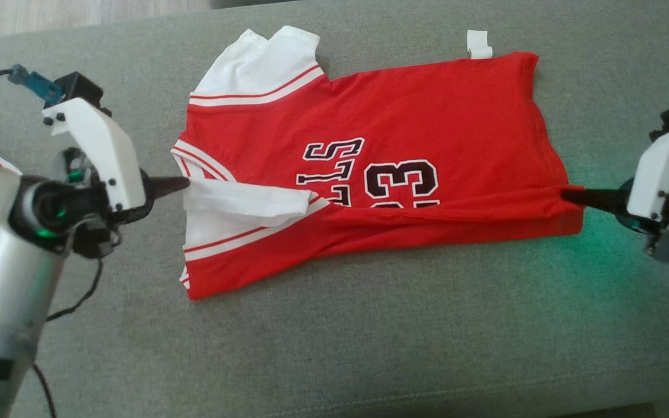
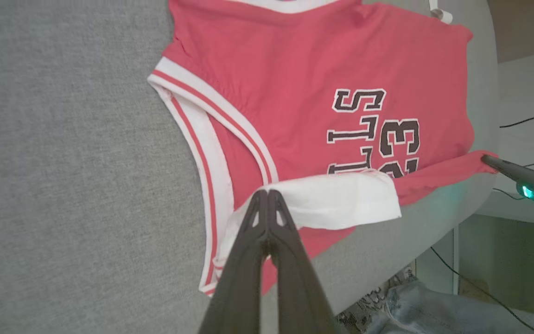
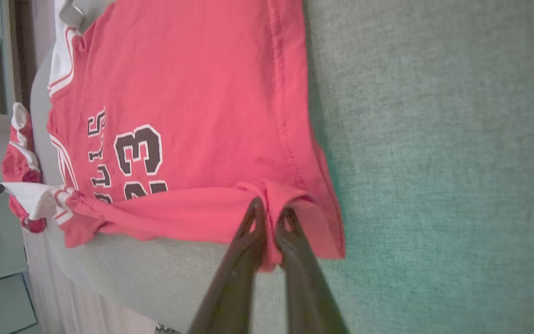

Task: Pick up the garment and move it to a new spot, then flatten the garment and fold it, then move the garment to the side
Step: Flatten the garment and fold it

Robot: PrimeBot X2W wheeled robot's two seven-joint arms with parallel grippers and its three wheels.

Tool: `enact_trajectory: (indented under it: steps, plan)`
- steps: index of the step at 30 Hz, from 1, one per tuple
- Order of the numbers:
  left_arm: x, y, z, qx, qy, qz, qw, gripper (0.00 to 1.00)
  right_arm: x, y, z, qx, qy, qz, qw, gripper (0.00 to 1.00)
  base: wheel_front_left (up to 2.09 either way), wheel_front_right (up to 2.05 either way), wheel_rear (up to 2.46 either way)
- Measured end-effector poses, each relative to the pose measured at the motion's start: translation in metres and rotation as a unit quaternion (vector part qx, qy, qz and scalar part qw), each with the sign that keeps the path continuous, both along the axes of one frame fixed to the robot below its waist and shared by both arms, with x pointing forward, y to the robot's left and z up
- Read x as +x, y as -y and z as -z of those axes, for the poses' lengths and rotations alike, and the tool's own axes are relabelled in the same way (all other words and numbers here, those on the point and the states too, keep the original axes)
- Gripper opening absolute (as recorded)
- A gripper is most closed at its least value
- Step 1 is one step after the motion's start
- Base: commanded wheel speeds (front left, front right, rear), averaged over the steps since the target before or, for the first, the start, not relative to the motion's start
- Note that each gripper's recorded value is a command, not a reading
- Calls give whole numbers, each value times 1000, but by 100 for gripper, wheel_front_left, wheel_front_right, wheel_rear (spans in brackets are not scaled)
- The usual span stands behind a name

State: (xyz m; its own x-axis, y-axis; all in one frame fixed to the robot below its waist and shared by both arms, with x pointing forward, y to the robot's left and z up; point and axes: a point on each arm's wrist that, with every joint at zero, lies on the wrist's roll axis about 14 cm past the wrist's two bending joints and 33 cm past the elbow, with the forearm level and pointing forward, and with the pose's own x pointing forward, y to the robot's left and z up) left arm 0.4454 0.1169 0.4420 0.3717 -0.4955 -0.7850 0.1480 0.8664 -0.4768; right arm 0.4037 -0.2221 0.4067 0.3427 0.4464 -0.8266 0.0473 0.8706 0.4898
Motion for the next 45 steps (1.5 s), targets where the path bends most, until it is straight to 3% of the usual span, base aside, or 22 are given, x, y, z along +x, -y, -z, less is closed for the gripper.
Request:
enact_trajectory:
  steps: [1,2,4,8,14,18,21,25,29,31,38,43,45]
  plan:
    - [3,1,1,1,6,-5,1000,46,3,-1,1,1,6,6,1000,100,0,0,0]
    - [5,2,2,2,11,-5,1000,100,6,-2,0,3,13,11,1000,100,0,0,0]
    - [7,3,3,0,20,-7,1000,100,12,-6,-3,7,31,18,999,100,0,0,0]
    - [15,-1,-7,4,68,-18,998,100,39,-9,-28,5,129,40,991,100,0,0,0]
    - [39,-14,-47,14,214,-69,974,100,63,-19,-75,21,277,68,958,100,0,0,0]
    - [47,-17,-81,26,341,-95,935,100,59,-22,-92,21,365,83,927,100,0,0,0]
    - [38,-18,-90,48,409,-99,906,100,60,-9,-112,13,444,116,889,100,0,0,0]
    - [18,-21,-93,82,484,-113,864,100,54,-1,-120,-15,481,108,870,100,0,0,0]
    - [1,-28,-103,91,543,-149,822,100,56,17,-147,-33,540,144,829,100,0,0,0]
    - [-10,-33,-102,100,557,-165,808,100,47,16,-144,-36,551,156,819,100,0,0,0]
    - [-47,-46,-77,128,540,-199,808,100,-2,6,-95,-86,543,155,821,100,0,0,0]
    - [-65,-42,-64,138,529,-210,810,100,-21,-3,-86,-127,554,148,810,100,0,0,0]
    - [-70,-39,-57,135,519,-219,815,100,-26,-4,-79,-138,549,148,811,100,0,0,0]
